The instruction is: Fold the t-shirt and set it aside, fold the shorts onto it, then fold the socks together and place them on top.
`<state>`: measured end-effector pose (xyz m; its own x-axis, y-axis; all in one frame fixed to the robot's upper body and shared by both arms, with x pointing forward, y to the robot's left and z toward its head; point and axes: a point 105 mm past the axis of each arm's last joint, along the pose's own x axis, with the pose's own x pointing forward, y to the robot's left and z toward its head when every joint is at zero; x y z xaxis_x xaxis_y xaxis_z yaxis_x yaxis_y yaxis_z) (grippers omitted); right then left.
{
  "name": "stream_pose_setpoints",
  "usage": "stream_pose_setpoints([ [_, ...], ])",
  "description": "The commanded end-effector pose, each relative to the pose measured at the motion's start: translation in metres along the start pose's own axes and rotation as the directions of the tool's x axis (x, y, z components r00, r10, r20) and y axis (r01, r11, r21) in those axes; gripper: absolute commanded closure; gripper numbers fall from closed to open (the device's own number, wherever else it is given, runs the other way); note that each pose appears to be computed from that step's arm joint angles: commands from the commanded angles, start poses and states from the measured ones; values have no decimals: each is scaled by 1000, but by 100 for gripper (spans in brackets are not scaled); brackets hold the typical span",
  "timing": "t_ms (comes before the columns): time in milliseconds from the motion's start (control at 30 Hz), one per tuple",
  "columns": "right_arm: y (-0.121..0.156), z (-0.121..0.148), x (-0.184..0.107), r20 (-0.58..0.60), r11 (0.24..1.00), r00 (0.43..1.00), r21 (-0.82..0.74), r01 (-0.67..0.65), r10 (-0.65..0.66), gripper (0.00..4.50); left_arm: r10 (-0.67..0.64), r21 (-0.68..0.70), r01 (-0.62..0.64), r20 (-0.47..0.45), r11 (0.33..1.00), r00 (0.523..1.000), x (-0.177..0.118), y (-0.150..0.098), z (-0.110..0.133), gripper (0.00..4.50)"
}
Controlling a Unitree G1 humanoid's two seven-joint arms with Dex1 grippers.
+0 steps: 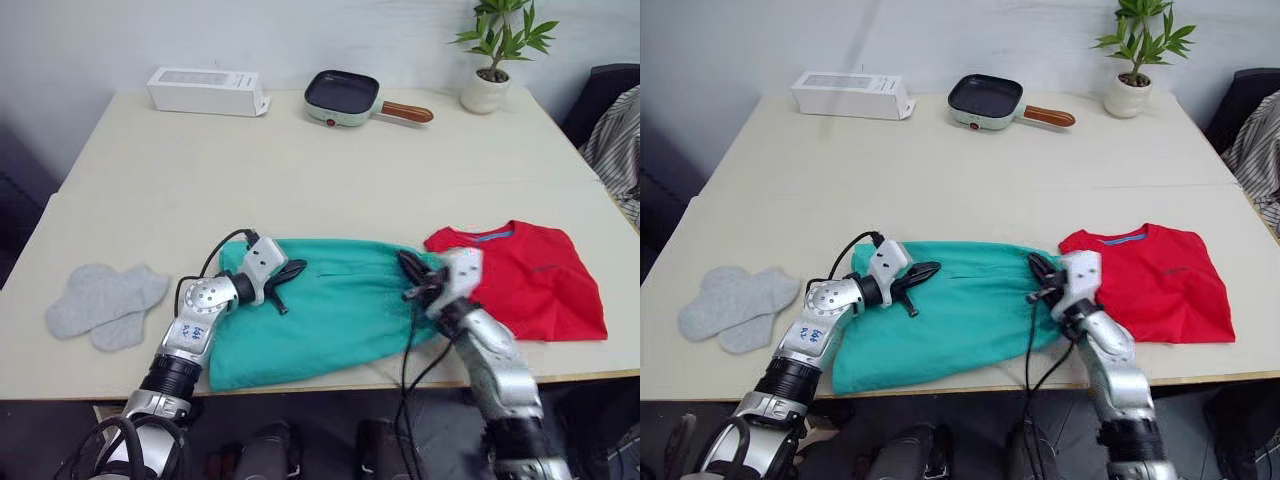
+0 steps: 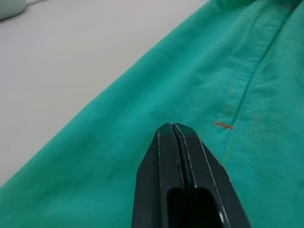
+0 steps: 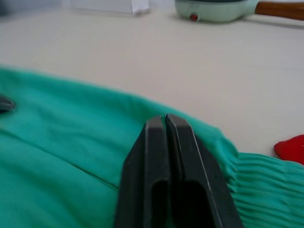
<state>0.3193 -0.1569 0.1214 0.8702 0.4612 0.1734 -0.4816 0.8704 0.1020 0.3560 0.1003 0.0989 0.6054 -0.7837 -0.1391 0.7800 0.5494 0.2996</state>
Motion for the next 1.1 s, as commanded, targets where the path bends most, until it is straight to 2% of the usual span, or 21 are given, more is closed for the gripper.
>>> stream_pose_setpoints([
  [33, 2, 44, -30, 72, 993, 996, 105, -56, 49, 338, -97, 28, 94, 151, 995, 984, 2, -15, 28, 450],
  [167, -1, 40, -72, -53, 931, 998, 366, -7, 28, 200, -227, 40, 224, 237, 974, 945, 7, -36, 48, 450],
  [267, 0, 26, -98, -195, 867, 981, 488, 99, -3, 89, -286, 58, 280, 225, 958, 932, 12, -49, 47, 450],
  [367, 0, 2, -112, -337, 832, 941, 512, 215, -35, 4, -297, 43, 294, 181, 955, 938, 16, -56, 35, 450],
  [467, -6, -16, -115, -405, 812, 907, 489, 318, -112, 4, -290, 19, 291, 130, 957, 948, 18, -58, 21, 450],
  [567, -4, -26, -114, -448, 775, 885, 511, 371, -128, 4, -266, -26, 270, 99, 963, 959, 17, -55, 6, 450],
  [667, 2, -29, -114, -470, 743, 876, 548, 384, -105, 4, -295, -19, 296, 41, 955, 955, 13, -58, -7, 450],
  [800, 14, -30, -112, -483, 679, 874, 622, 391, -60, 4, -288, -28, 289, 20, 957, 957, 13, -57, -13, 450],
  [967, 39, -35, -83, -448, 635, 893, 702, 324, 40, 4, -288, -38, 289, 18, 957, 957, 15, -58, -14, 450],
  [1100, 50, -39, -59, -421, 603, 904, 740, 297, 70, 4, -297, -38, 297, 17, 954, 955, 16, -60, -15, 450],
])
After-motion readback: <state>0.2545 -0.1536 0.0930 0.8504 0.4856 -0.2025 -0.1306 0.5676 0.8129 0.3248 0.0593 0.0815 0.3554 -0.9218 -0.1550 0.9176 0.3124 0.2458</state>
